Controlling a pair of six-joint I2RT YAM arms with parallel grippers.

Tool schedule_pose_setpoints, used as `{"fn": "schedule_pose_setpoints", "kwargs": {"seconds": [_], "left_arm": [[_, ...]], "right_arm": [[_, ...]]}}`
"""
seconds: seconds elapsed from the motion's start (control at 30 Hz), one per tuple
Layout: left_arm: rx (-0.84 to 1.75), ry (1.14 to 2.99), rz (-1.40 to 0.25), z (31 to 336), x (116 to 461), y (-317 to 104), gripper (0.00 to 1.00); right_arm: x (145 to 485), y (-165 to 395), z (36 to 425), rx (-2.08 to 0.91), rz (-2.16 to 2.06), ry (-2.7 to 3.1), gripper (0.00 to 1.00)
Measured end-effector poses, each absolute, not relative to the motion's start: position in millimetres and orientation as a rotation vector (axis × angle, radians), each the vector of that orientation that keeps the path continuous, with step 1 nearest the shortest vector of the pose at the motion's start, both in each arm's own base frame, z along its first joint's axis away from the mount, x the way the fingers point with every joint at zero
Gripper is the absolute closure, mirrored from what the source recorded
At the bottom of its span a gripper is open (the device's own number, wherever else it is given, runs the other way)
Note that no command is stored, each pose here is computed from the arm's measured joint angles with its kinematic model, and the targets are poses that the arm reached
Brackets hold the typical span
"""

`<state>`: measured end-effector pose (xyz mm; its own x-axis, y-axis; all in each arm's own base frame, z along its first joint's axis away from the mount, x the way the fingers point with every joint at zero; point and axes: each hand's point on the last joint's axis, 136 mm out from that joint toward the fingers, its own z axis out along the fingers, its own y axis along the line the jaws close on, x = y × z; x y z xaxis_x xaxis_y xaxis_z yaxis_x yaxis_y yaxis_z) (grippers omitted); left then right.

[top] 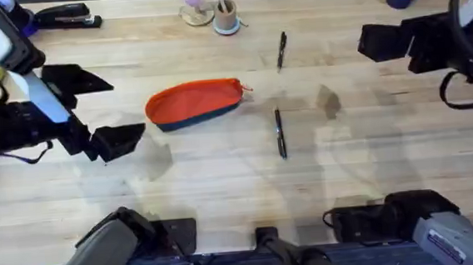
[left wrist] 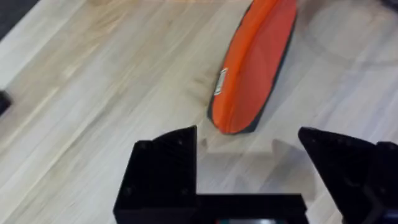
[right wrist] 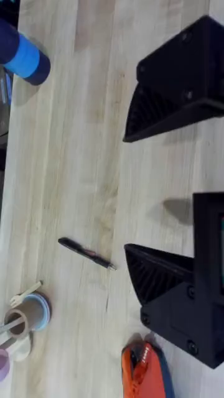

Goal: Unzip the bag, pick up the pens from the table one at a time and place them inside, then zip the bag closed.

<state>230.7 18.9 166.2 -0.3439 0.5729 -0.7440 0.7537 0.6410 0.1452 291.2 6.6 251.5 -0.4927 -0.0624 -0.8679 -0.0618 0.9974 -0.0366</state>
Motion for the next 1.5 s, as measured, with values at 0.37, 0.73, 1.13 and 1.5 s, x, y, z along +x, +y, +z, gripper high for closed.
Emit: {"fn": "schedule_pose_setpoints", "kwargs": {"seconds": [0.37,0.73,1.13,1.5], "left_arm": [[1.119,1.975,-0.417,147.5,234.1,13.2,0.008],[1.129,1.969,-0.412,146.8,234.5,13.6,0.008],[1.103,1.986,-0.403,137.6,246.1,23.4,0.008],[1.071,2.03,-0.546,114.2,249.4,19.1,0.007]], "right_arm": [[290.9,6.6,250.9,-0.087,-0.001,2.09,0.005],[290.8,6.6,250.6,-0.087,-0.001,2.091,0.004],[290.8,6.6,250.6,-0.088,0.0,2.091,0.005],[290.8,6.6,250.6,-0.088,0.0,2.091,0.005]]}}
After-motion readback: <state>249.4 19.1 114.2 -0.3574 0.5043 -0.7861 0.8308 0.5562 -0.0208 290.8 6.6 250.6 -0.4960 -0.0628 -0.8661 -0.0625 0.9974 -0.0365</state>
